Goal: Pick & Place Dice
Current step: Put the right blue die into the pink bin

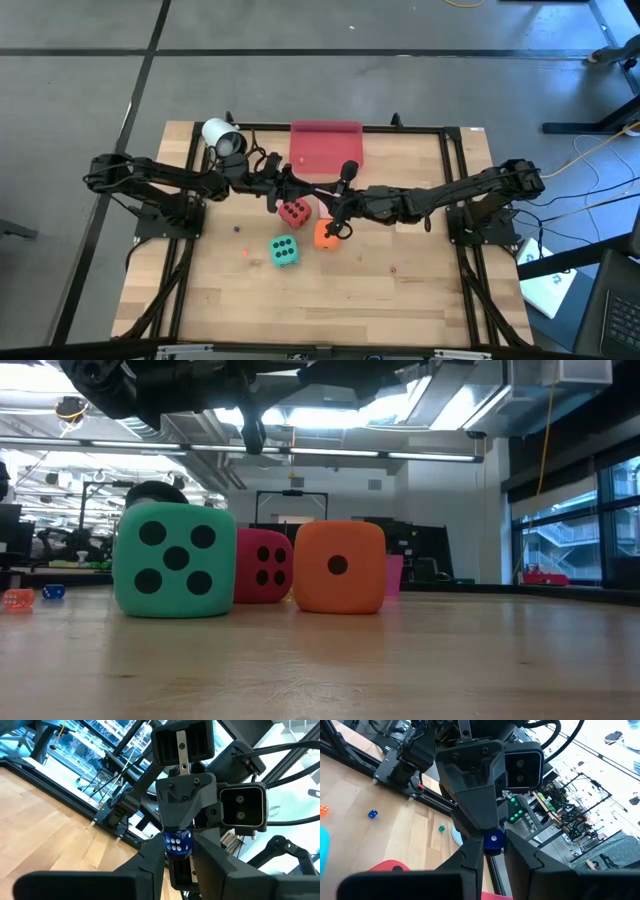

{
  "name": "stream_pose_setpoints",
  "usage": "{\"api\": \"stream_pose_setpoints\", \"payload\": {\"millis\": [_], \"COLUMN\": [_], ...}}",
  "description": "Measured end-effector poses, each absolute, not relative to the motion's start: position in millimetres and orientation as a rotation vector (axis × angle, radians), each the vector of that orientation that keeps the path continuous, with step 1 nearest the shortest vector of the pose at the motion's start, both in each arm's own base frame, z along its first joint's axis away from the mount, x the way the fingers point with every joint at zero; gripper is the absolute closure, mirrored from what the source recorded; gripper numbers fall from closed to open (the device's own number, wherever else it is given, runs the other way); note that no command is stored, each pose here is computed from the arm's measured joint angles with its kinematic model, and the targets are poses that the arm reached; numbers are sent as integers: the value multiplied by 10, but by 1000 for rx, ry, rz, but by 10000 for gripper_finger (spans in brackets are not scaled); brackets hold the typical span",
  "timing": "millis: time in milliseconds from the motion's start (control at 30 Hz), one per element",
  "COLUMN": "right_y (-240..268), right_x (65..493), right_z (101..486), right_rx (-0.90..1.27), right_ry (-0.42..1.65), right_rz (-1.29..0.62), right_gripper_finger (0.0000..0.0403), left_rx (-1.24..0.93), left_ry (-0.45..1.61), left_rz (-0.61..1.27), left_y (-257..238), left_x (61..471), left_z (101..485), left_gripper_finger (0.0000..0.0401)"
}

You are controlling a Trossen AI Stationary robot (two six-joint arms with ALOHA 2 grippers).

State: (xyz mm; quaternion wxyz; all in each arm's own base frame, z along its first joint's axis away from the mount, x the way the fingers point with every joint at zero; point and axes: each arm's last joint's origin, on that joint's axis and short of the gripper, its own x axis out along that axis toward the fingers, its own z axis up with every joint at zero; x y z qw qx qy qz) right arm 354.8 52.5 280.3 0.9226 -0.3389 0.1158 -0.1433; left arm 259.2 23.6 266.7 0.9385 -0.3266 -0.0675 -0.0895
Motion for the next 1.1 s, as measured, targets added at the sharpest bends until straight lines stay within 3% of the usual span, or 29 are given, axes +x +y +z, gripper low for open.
{"api": "stream_pose_setpoints", "payload": {"millis": [800,1100], "right_y": [536,539], "right_x": [3547,3551], "right_z": [2792,2791], "right_rx": [-696,-688], "right_ry": [242,236], "right_rz": [-264,-250], "right_gripper_finger": [344,298], "left_rx": [-648,-612], "left_ry": [-135,-142], "left_rz": [-182,-175], "left_y": [236,236], "left_x": [2592,2593], "left_z": [2662,2662], "left_gripper_finger": [349,365]}}
